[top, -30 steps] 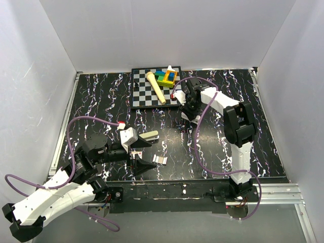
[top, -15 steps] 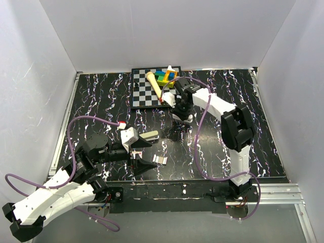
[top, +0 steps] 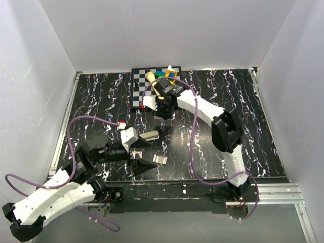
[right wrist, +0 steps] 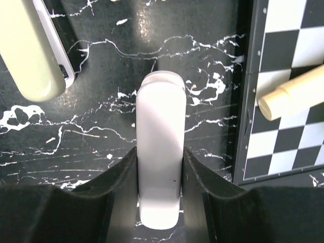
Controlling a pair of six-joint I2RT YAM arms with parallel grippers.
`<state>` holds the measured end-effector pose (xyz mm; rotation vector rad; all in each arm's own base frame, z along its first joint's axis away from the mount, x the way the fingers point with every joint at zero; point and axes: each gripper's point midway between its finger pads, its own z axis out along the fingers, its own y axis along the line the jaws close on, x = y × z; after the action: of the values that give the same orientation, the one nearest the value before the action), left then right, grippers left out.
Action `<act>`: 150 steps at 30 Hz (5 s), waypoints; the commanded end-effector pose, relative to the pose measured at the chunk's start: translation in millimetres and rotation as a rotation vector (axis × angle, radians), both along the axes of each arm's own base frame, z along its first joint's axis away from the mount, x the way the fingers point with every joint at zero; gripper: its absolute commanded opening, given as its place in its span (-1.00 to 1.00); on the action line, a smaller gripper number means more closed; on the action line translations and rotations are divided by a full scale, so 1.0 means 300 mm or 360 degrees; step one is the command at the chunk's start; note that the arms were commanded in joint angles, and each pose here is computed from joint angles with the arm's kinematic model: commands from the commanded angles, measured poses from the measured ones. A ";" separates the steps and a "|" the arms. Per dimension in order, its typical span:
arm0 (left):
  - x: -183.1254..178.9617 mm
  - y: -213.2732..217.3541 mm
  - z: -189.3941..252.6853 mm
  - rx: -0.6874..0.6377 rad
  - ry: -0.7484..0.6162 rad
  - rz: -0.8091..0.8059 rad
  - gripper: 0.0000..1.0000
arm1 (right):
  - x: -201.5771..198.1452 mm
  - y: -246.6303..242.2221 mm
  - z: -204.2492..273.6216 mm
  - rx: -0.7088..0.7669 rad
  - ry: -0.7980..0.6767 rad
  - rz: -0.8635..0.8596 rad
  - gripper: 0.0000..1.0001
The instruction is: Unload the staples from the stapler
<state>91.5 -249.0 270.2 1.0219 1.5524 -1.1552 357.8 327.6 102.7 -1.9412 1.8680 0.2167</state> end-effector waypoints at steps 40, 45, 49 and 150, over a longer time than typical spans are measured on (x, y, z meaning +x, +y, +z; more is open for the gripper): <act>0.006 -0.005 -0.013 0.0027 0.0001 0.0000 0.96 | -0.119 0.449 -0.086 0.0179 -0.0114 0.0556 0.19; 0.011 -0.003 -0.016 0.0032 -0.0004 0.0014 0.96 | -0.102 0.454 0.032 0.0253 -0.0218 0.0547 0.21; 0.018 0.004 -0.008 0.0023 -0.0026 0.0042 0.96 | -0.100 0.422 0.151 0.0287 -0.0325 0.0519 0.22; 0.712 0.037 -0.750 0.1416 0.0110 0.0412 -0.49 | -0.702 -0.245 0.284 0.0887 0.0234 -0.0955 0.57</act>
<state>293.1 -235.2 33.5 1.3060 2.2718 -0.3245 144.3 247.9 181.5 -1.0054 2.1323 0.6049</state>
